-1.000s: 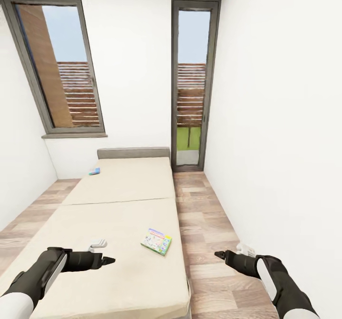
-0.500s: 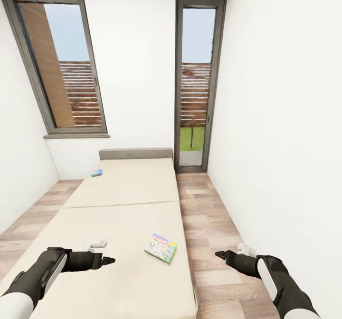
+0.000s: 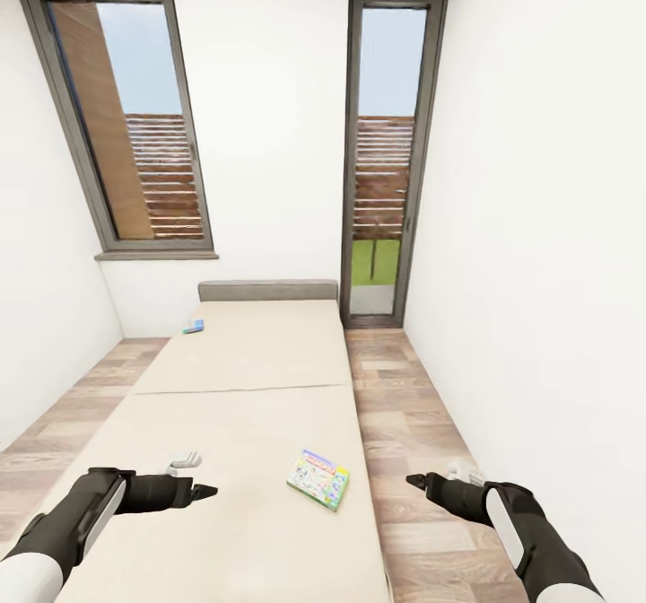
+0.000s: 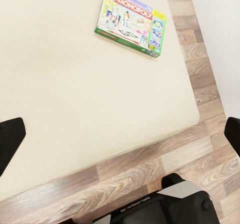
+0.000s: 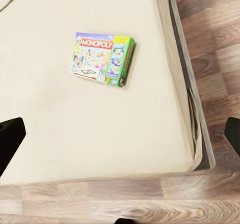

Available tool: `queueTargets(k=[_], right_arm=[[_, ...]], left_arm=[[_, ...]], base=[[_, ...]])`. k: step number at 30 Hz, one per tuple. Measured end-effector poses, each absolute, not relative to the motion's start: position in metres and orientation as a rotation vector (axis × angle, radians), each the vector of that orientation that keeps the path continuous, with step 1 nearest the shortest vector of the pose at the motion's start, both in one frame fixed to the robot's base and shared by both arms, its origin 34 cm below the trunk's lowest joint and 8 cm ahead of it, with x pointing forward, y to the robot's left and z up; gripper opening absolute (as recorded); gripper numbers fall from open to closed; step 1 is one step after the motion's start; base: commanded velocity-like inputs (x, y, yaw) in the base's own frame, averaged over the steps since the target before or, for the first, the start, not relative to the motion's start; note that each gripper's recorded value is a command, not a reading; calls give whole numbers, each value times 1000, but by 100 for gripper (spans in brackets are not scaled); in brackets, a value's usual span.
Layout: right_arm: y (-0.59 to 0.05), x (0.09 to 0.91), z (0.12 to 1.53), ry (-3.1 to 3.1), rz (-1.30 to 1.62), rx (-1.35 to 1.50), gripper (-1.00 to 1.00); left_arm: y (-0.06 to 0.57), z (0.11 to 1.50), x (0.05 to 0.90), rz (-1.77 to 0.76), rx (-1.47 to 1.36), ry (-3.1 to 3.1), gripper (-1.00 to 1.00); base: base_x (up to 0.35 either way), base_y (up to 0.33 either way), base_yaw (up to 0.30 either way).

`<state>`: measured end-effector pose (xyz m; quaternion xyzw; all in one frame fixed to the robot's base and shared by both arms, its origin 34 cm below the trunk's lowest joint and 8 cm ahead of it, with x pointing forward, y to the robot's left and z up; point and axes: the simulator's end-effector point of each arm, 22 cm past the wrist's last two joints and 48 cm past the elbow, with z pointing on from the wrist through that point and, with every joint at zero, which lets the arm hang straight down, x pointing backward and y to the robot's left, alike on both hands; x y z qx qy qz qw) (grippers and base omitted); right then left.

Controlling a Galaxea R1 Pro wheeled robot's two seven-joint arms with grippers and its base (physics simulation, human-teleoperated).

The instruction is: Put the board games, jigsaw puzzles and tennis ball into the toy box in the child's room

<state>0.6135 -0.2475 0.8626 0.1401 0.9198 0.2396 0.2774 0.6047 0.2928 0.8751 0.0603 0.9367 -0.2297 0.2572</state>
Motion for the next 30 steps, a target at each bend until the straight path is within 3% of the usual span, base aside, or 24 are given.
queueTargets(k=[10,18,30], right_arm=[[-247,614,863,2470,644,374,100],[-247,613,863,2470,643,376,100],[-247,613,862,2470,642,376,100]], left_arm=[[293,875,605,-623,163,2541,100],[293,875,605,-624,165,2540,100],[292,876,606,-622,170,2533,100]], base=[[15,127,36],[100,100,161],[136,74,31]])
